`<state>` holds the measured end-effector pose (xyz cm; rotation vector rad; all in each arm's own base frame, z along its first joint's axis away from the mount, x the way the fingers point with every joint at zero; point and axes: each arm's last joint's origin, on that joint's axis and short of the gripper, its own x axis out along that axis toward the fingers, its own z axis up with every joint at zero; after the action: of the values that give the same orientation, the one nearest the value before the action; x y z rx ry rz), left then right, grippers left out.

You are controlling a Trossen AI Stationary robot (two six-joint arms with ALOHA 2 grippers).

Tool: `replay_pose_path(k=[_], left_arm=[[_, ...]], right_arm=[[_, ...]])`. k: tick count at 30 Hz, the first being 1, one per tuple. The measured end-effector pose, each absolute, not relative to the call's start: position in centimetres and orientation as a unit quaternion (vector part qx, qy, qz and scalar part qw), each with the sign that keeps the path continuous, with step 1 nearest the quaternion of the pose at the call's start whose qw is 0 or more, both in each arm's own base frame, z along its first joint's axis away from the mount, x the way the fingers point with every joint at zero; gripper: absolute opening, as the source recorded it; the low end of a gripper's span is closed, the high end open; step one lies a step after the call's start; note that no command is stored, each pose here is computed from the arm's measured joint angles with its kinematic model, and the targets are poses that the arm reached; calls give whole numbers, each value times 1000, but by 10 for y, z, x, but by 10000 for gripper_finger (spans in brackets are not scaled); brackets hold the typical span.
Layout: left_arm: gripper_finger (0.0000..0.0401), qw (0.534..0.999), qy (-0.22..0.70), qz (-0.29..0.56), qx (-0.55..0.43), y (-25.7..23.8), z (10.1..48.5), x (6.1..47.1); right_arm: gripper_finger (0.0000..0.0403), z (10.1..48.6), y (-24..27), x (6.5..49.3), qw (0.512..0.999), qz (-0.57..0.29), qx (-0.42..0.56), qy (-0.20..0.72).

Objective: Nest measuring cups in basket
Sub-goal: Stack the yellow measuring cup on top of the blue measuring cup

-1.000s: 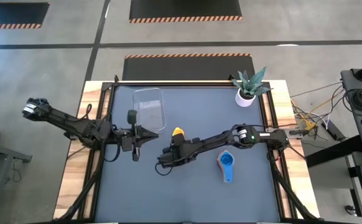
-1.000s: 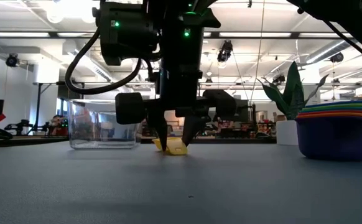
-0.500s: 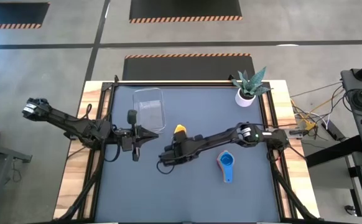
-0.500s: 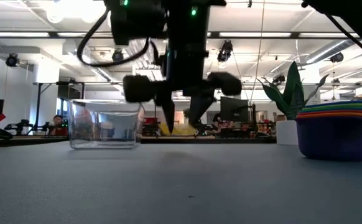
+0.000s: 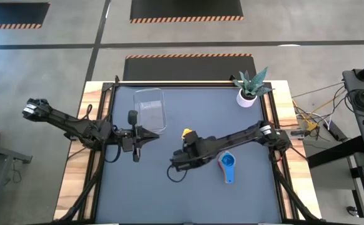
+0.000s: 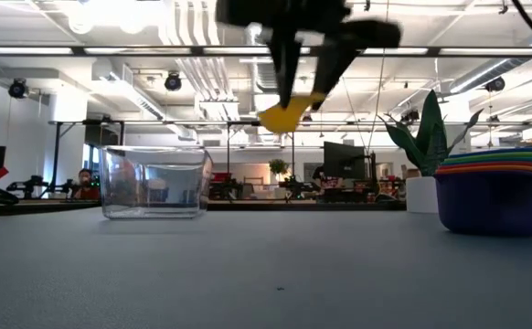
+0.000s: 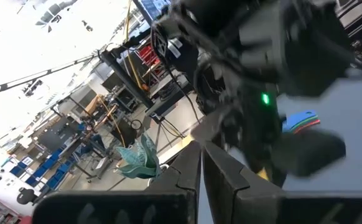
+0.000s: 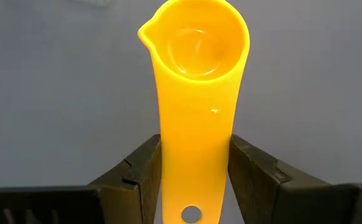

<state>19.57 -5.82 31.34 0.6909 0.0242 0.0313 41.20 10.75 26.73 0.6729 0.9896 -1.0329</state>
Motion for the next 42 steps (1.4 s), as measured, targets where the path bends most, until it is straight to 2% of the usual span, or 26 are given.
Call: replay_pose_path(k=[11, 16, 28, 33, 42], left_arm=[[0, 941, 12, 16, 339, -58, 313, 196], [0, 941, 12, 15, 339, -58, 314, 195], [0, 941, 12, 15, 337, -58, 314, 195], [0, 941, 12, 15, 338, -58, 314, 194], [0, 940, 11, 16, 341, -58, 314, 194]], right_arm=[[150, 319, 137, 359, 670, -446, 366, 466], [150, 325, 154, 338, 659, -453, 394, 453], [150, 281, 222, 286, 581, -515, 418, 472], [150, 266, 232, 273, 583, -527, 403, 469], [150, 250, 218, 277, 582, -545, 369, 479]])
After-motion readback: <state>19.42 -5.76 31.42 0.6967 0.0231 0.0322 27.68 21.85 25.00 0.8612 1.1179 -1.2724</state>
